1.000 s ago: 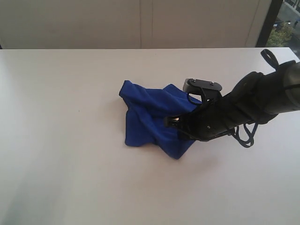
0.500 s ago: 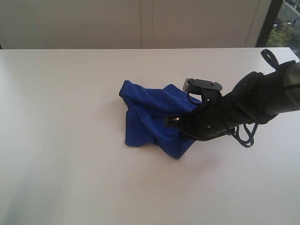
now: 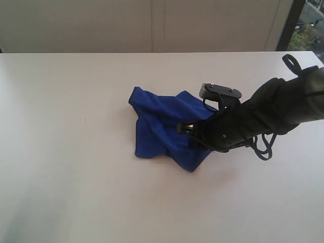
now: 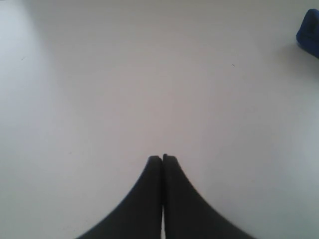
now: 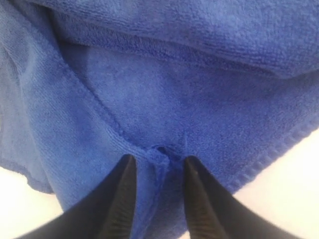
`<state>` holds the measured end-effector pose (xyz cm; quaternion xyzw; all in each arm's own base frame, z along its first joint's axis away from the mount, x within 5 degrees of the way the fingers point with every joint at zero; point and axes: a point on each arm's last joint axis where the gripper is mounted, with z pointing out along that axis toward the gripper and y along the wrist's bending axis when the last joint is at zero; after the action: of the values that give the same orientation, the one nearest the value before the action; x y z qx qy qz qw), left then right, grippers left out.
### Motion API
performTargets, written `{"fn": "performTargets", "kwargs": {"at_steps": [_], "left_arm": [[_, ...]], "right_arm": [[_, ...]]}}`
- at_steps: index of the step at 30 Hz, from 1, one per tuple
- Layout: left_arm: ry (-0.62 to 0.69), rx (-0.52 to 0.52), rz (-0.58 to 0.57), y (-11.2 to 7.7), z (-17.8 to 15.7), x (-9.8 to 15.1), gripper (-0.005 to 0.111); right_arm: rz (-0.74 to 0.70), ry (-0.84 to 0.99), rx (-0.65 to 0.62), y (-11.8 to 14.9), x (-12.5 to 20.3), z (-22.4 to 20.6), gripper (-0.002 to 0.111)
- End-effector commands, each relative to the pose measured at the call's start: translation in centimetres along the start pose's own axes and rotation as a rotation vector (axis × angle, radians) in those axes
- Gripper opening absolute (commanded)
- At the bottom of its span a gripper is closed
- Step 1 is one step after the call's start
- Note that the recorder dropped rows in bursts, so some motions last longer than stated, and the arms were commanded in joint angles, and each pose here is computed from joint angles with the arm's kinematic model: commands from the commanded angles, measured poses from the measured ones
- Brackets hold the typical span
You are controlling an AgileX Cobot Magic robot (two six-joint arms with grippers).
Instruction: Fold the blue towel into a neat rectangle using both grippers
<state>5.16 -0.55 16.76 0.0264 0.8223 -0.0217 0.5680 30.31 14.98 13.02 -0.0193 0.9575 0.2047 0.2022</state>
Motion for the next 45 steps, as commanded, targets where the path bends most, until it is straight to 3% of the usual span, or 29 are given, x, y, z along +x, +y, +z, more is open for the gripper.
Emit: {"fn": "performTargets", "kwargs": {"at_steps": [1, 8, 14, 22, 30, 35, 45], "left_arm": [[-0.003, -0.002, -0.005, 0.0, 0.0, 0.1, 0.0], [-0.003, -0.002, -0.005, 0.0, 0.0, 0.1, 0.0], [-0.003, -0.002, -0.005, 0.0, 0.0, 0.1, 0.0], [-0.003, -0.002, -0.005, 0.0, 0.0, 0.1, 0.0], [-0.003, -0.002, -0.005, 0.0, 0.0, 0.1, 0.0], [-0.003, -0.002, -0.005, 0.0, 0.0, 0.1, 0.0], [-0.003, -0.002, -0.005, 0.0, 0.0, 0.1, 0.0]], "right_arm": [[0.016, -0.004, -0.002, 0.0, -0.1, 0.1, 0.032], [0.006, 0.023, -0.011, 0.0, 0.2, 0.4, 0.025], [-0.013, 0.015, -0.006, 0.0, 0.1, 0.4, 0.0], [-0.059, -0.047, -0.027, 0.8, -0.7, -1.6, 0.0], [-0.274, -0.202, -0.053, 2.4, -2.2, -6.6, 0.0], [-0.378, -0.218, -0.026, 2.5, -2.2, -7.5, 0.0], [-0.379, -0.214, -0.024, 2.4, -2.1, -7.4, 0.0]]}}
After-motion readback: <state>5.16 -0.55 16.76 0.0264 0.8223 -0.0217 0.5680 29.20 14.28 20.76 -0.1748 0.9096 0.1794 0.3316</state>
